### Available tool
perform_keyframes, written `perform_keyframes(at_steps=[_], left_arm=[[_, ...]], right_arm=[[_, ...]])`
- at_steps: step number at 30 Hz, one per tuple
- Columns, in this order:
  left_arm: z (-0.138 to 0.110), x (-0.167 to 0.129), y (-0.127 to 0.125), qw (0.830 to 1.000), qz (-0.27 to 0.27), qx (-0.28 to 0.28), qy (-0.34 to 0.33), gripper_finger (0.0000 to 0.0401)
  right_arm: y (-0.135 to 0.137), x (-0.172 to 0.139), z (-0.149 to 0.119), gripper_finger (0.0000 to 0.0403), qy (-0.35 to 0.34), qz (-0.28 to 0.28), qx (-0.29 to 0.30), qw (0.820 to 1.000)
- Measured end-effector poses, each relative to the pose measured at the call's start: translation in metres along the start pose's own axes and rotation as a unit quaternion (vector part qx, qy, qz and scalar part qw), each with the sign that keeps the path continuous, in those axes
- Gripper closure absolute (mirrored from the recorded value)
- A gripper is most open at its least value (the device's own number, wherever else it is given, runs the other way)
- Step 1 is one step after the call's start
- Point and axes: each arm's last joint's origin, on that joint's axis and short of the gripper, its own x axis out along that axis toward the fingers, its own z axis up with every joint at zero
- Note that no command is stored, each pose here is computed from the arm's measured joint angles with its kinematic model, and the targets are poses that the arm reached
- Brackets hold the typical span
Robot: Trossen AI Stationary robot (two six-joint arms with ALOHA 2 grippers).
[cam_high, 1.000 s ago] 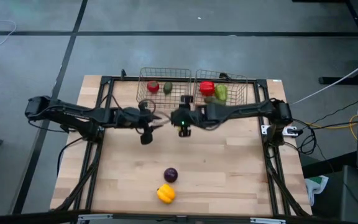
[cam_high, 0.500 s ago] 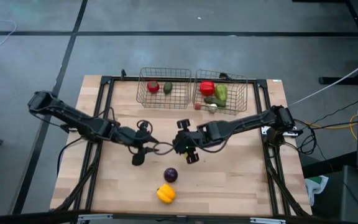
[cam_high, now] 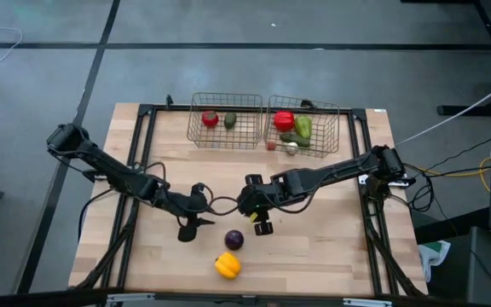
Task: Sort produce into baskets
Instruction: Put the purple plum into the right gold wire basket
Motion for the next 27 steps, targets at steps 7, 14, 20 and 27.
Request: perform_keyframes(at_steps=[7, 14, 20, 27], left_arm=[[-0.008, 0.013, -0.010, 1.000, -0.011, -0.007, 0.008, 0.0242], [-0.016, 0.029, -0.020, 1.000, -0.024, 0.001, 0.007, 0.0242], [-0.027, 0.043, -0.025, 0.999, -0.027, 0.005, 0.023, 0.0242], [-0.041, 0.059, -0.031, 0.999, -0.033, 0.005, 0.037, 0.0242]], right_arm=[[0.011, 0.007, 0.001, 0.0251, -0.003, 0.032, 0.007, 0.999], [0.020, 0.030, -0.002, 0.0251, 0.010, 0.089, 0.005, 0.996], [0.023, 0.057, -0.007, 0.0226, 0.030, 0.120, 0.019, 0.992], [0.026, 0.081, -0.016, 0.0176, 0.064, 0.131, 0.034, 0.989]])
